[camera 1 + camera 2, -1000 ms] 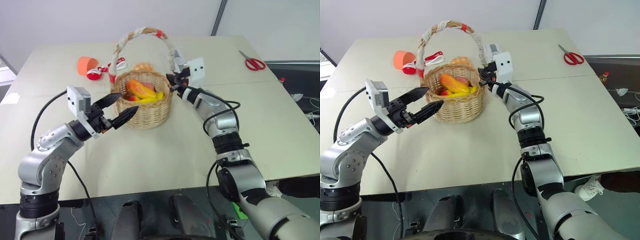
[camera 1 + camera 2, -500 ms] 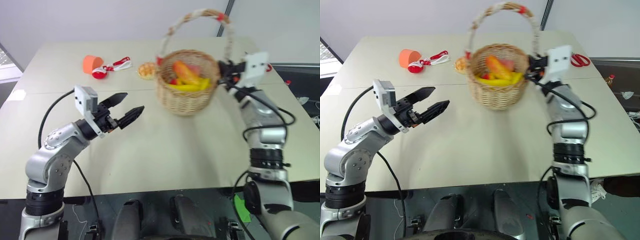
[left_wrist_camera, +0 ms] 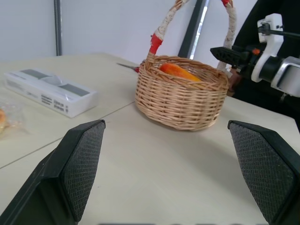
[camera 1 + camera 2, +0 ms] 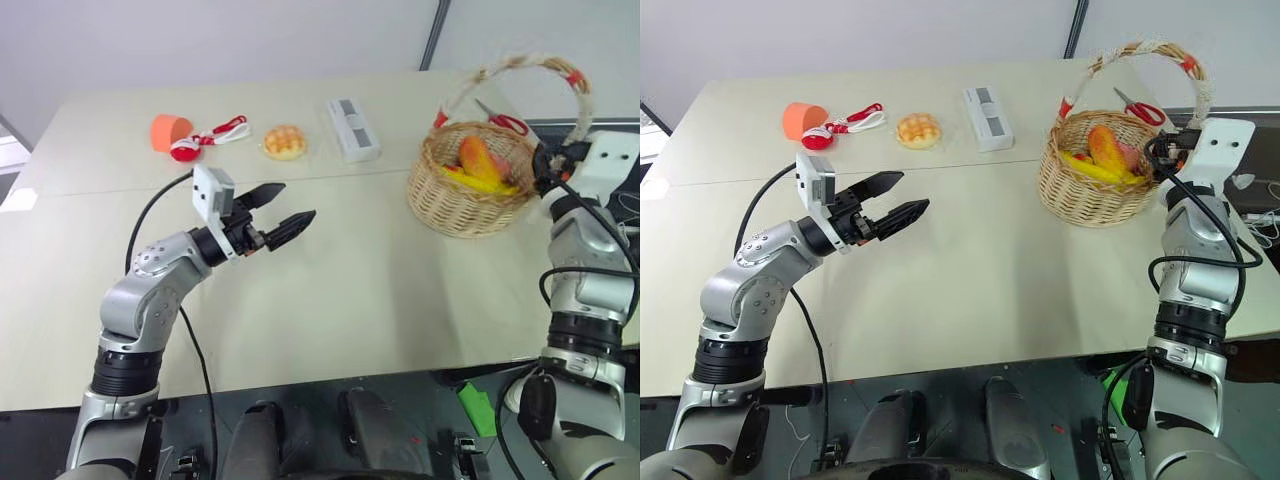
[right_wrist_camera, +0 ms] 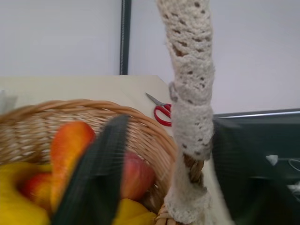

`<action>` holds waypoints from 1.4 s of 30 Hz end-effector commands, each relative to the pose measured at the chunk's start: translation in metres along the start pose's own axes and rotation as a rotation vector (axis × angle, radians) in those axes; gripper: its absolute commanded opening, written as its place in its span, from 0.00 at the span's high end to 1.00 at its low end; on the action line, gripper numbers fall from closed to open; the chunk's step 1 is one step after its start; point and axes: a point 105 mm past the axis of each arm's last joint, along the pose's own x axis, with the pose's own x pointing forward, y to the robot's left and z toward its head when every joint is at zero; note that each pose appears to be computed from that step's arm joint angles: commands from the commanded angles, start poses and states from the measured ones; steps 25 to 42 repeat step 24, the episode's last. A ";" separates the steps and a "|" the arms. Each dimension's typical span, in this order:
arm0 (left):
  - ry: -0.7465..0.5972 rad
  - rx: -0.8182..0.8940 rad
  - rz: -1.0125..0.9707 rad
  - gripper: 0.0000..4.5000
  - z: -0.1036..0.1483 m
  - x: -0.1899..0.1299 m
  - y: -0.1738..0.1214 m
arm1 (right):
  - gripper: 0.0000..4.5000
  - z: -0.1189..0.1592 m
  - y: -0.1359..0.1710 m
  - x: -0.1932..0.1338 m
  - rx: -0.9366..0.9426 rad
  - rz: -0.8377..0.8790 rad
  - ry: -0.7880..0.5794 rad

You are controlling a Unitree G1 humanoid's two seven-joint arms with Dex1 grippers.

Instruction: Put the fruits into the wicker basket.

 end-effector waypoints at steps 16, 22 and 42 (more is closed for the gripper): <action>0.183 0.151 0.500 0.00 -0.034 -0.116 0.078 | 0.20 -0.026 0.098 -0.103 -0.190 0.851 0.072; 0.175 0.151 0.561 0.00 -0.041 -0.130 0.075 | 0.20 -0.044 0.138 -0.104 -0.138 0.992 0.110; 0.173 0.131 0.564 0.00 -0.043 -0.131 0.073 | 0.20 -0.045 0.140 -0.102 -0.127 1.001 0.115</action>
